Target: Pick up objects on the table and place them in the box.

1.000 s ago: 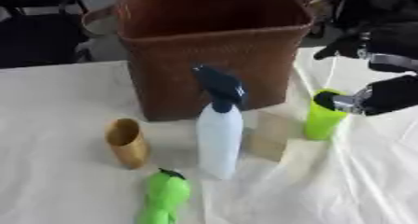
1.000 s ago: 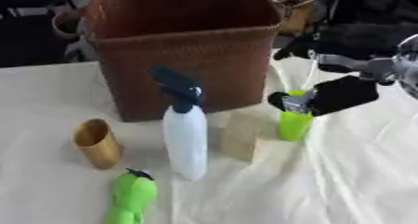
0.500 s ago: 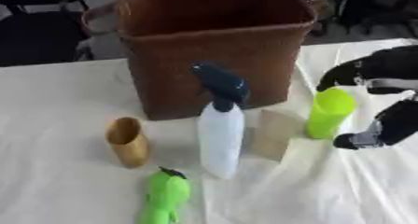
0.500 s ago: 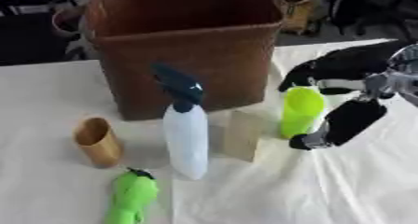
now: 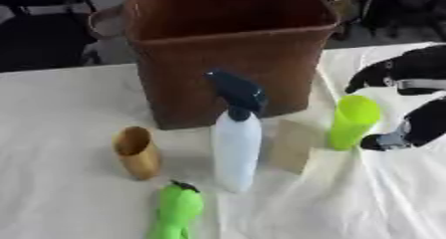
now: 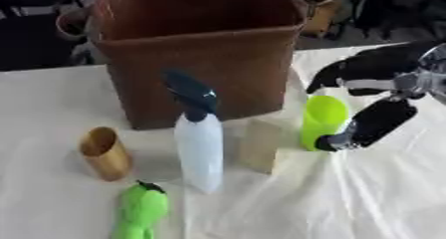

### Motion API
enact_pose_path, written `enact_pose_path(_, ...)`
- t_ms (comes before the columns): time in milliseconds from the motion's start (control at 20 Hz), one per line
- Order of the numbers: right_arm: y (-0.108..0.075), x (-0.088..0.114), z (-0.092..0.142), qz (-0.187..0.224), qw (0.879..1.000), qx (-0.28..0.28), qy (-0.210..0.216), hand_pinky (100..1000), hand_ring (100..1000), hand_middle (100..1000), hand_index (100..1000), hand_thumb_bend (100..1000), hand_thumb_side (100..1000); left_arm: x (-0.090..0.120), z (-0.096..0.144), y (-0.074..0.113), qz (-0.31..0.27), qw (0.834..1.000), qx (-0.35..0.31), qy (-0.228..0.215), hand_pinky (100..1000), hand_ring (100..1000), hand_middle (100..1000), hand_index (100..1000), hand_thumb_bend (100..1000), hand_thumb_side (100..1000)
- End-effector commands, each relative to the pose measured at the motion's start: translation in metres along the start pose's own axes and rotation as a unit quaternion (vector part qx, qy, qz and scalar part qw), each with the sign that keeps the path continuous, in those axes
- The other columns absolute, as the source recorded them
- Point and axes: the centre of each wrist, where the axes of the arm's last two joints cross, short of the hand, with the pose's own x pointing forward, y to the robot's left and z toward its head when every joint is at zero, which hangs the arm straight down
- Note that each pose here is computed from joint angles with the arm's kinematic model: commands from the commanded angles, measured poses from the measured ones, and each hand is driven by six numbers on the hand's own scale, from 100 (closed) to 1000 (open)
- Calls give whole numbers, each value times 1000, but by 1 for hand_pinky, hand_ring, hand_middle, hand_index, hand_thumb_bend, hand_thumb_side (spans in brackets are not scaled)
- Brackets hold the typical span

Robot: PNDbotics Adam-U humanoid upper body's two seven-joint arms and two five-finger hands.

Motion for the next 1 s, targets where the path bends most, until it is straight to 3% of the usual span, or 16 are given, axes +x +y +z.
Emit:
enact_pose_path(50,-7,-8,4,2,1000,-17,19,904,963,959,1000,490,775,1,-6,7,-4,1000,9,-10,967,916,853,864,100,984)
enact_pose_path(300,-9,-13,1,-6,999,-27,25,903,965,961,1000,482,798,1,-6,7,-3,1000,9,-9,967,917,854,865,100,983)
enact_pose_path(1000,-4,-27,-24,-26,999,19,15,899,960,957,1000,503,784,3,-7,7,2,1000,8,-11,965,916,853,862,100,985)
